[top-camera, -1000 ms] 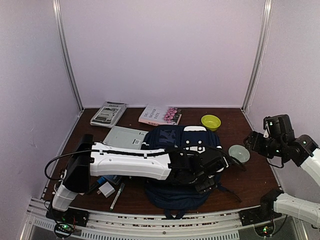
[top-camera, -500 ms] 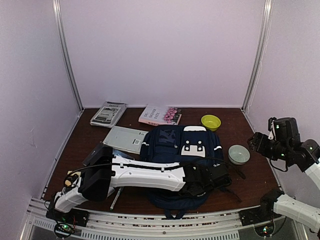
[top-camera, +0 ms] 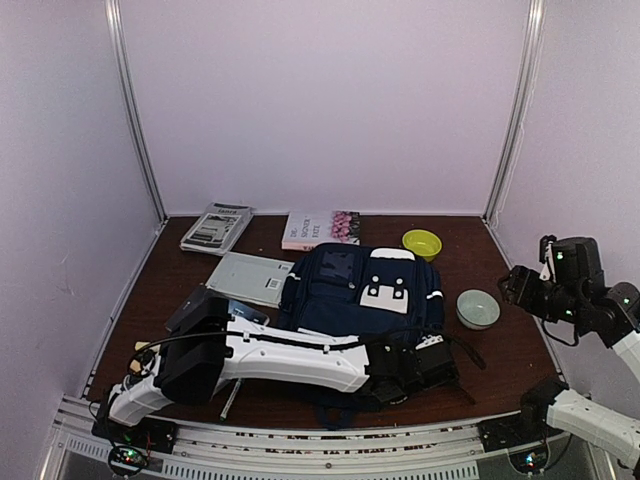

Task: Pack the student bag
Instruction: Pick up the student bag from the center of the board, then grab the largest pocket of the student bag.

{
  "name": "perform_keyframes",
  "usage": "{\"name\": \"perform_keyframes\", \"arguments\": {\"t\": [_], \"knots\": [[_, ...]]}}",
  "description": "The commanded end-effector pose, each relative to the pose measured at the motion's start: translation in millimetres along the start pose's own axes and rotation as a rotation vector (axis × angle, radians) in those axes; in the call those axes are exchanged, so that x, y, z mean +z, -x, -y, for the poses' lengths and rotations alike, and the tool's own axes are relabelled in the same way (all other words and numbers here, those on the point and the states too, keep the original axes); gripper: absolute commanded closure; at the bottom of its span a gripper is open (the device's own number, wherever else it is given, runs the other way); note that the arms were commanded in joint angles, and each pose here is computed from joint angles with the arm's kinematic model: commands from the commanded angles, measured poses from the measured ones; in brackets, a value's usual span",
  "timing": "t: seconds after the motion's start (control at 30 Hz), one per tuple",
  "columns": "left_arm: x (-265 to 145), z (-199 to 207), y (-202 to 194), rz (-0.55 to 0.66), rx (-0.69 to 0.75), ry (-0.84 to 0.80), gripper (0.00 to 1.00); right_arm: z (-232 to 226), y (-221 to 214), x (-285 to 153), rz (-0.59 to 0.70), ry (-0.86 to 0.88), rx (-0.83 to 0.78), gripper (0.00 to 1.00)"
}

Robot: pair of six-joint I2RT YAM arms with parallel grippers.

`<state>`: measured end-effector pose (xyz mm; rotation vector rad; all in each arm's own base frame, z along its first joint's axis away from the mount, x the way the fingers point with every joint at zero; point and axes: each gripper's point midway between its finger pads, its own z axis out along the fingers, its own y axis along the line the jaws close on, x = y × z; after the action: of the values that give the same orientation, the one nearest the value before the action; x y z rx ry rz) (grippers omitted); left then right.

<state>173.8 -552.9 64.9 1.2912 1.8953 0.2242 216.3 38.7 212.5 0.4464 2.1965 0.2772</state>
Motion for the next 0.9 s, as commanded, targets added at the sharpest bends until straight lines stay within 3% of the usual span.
{"name": "perform_keyframes", "arguments": {"t": [0.0,0.3,0.87], "knots": [[-12,-40,21,0.049,-0.03,0.071,1.0,4,2,-3,0.025,-0.004,0.008,0.23],[-54,-92,57,0.152,-0.177,0.066,1.0,7,5,-11,0.113,0.051,0.069,0.25],[-61,-197,33,0.154,-0.374,0.094,1.0,-27,-17,-20,0.258,0.465,0.094,0.31]]}}
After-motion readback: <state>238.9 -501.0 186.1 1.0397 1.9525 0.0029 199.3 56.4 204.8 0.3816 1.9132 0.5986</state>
